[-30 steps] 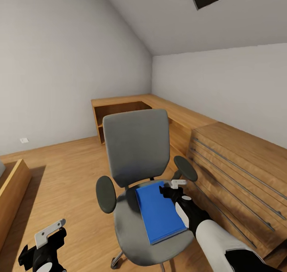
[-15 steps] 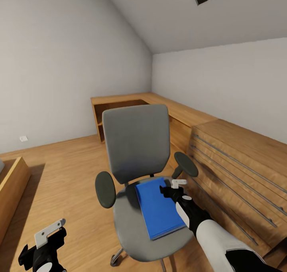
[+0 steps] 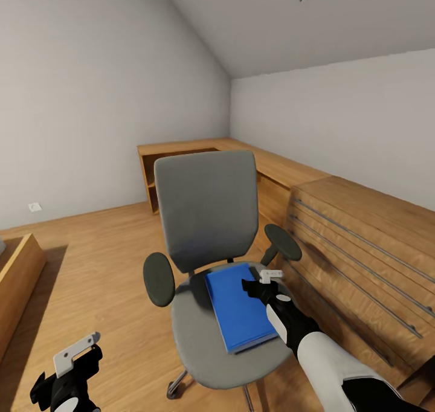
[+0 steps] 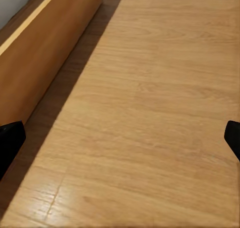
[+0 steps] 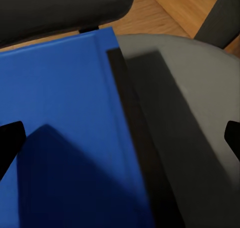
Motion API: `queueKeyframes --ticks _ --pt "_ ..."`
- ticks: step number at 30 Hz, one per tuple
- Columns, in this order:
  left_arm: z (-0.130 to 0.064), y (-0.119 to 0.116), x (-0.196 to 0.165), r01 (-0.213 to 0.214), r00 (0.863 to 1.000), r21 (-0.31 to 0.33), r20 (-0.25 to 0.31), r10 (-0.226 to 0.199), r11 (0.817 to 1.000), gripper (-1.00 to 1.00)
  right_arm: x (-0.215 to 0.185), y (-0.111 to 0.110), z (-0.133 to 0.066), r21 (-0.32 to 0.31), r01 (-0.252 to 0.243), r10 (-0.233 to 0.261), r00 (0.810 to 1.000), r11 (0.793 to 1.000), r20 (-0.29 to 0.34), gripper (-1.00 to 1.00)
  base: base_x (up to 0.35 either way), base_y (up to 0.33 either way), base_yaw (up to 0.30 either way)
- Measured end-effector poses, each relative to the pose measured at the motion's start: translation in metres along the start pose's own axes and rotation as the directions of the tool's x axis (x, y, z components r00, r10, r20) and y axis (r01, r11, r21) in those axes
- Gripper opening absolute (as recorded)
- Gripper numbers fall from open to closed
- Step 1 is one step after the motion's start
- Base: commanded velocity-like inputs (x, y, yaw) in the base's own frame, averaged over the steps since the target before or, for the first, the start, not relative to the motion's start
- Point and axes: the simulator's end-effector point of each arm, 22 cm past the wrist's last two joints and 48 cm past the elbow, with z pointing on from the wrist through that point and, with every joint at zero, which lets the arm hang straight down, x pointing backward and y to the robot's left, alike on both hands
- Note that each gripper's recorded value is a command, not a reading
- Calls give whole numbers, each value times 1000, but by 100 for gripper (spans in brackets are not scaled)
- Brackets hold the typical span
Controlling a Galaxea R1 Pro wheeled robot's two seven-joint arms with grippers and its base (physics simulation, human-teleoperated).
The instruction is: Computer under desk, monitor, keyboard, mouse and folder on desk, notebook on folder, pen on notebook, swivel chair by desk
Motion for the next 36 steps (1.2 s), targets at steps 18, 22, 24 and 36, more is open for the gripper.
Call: queueKeyframes --ticks 18,22,24,36 --pt "0 -12 16 -4 1000 30 -9 4 1000 100 -2 -1 4 1 0 0 1000 1000 29 100 -6 0 0" --pt "0 -12 16 -6 1000 29 -9 6 1000 100 -4 -2 4 4 1 -1 1000 1000 31 100 -228 0 0" --pt "1 -11 16 -6 1000 28 -9 6 1000 100 -4 -2 4 5 1 -1 999 1000 32 100 -258 0 0" --pt "1 -11 16 -7 1000 27 -10 7 1000 100 -4 -2 4 5 0 -1 999 1000 33 100 -161 0 0"
